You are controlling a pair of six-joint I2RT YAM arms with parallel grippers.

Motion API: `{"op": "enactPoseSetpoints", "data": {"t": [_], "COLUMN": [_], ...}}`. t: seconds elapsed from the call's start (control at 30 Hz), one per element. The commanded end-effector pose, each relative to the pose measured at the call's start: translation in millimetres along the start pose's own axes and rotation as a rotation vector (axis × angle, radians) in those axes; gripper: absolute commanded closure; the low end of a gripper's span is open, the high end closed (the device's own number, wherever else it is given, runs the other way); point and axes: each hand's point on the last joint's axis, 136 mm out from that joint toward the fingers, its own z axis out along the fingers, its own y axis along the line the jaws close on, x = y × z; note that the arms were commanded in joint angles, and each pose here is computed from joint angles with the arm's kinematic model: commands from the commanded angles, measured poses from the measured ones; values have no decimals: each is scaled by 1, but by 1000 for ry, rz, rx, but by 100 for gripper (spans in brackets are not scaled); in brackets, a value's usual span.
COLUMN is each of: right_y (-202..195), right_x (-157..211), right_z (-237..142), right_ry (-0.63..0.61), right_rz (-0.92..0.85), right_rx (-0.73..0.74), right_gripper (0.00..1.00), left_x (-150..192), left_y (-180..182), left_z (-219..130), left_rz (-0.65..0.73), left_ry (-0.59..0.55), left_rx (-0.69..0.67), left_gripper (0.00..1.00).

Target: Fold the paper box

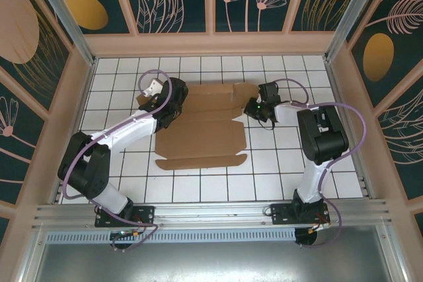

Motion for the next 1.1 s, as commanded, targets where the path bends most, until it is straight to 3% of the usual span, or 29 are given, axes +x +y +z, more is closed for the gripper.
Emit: {"op": "enactPoseSetpoints", "data": {"t": [0.0,0.4,0.7,0.87,0.97,1.07], "right_y": [30,65,44,79,83,87], "right_x": [8,41,61,38,22,8], "right_z": [2,4,27,-26,-62,-111], "right_ry": [42,123,163,60,-13,-189], "right_rz": [31,25,34,-96,-193,-282], "right_rx": [-144,-263,-149,-310,-316,-344], "right_gripper": [93,92,89,83,81,83], "left_x": [13,15,16,9,4,3], "left_y": [26,31,34,34,31,26], "left_z": [4,4,2,-2,-2,1], "left_rz": [77,58,56,57,62,66], "left_ry": [47,56,61,34,14,18], "left_rx": [-96,-94,-96,-100,-112,-125], "left_gripper": [100,100,100,100,100,100]}}
